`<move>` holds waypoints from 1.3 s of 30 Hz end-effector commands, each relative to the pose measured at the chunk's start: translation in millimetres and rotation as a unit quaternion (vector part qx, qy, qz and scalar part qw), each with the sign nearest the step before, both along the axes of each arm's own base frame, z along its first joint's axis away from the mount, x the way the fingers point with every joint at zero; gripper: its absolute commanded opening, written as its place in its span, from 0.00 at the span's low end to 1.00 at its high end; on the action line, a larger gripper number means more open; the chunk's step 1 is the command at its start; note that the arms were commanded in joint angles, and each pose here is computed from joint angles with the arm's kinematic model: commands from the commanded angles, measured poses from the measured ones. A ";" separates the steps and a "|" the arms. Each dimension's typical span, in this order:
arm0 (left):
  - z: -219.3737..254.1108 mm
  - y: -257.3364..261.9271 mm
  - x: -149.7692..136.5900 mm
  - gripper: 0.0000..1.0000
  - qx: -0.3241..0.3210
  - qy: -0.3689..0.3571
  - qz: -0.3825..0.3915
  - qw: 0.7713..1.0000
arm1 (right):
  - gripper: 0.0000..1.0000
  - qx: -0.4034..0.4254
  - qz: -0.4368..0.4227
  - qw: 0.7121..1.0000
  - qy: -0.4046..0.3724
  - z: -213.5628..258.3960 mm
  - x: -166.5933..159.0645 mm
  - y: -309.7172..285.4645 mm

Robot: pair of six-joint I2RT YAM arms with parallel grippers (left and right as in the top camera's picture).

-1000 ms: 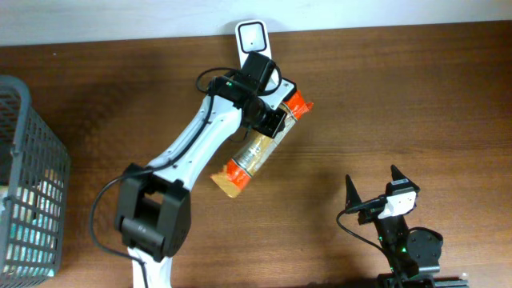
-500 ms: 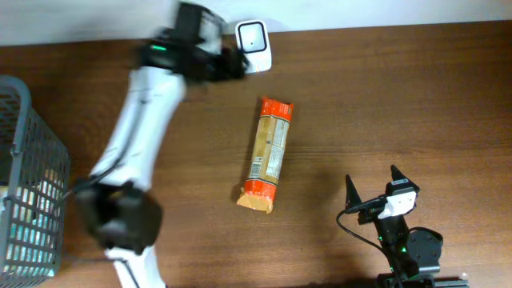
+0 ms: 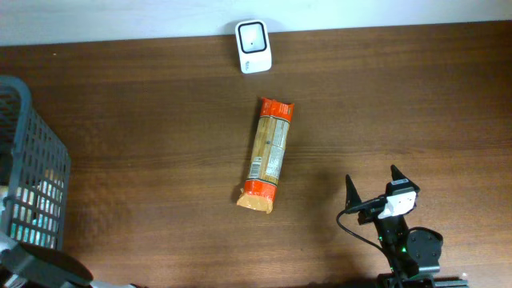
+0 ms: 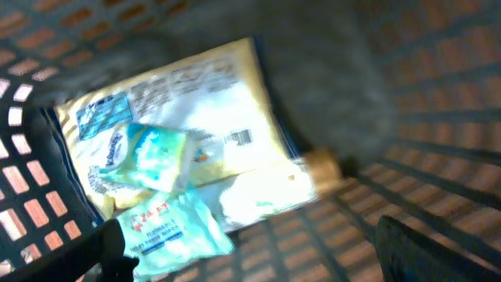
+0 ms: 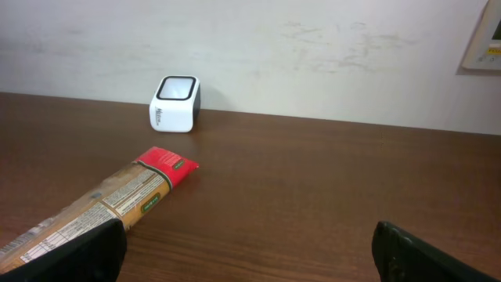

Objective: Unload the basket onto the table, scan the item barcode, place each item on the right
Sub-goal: 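Move the small green tissue pack from basket to table with left gripper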

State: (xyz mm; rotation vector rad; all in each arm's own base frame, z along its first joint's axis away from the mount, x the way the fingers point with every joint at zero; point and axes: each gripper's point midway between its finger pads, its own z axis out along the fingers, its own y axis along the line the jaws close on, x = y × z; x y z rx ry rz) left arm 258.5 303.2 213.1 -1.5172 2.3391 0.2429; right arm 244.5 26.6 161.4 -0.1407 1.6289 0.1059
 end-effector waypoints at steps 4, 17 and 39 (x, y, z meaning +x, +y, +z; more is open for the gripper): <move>-72.6 23.8 -55.2 0.91 0.038 0.136 -0.004 0.990 | 0.99 0.000 0.000 1.000 0.002 -2.9 -0.1 0.5; -148.6 36.1 -65.5 0.00 0.019 0.190 -0.023 0.981 | 0.99 0.000 0.000 1.000 0.002 -2.9 -0.1 0.5; 27.4 -372.7 146.7 0.00 0.059 -0.017 -0.606 0.793 | 0.98 0.000 0.000 1.000 0.002 -2.9 -0.1 0.5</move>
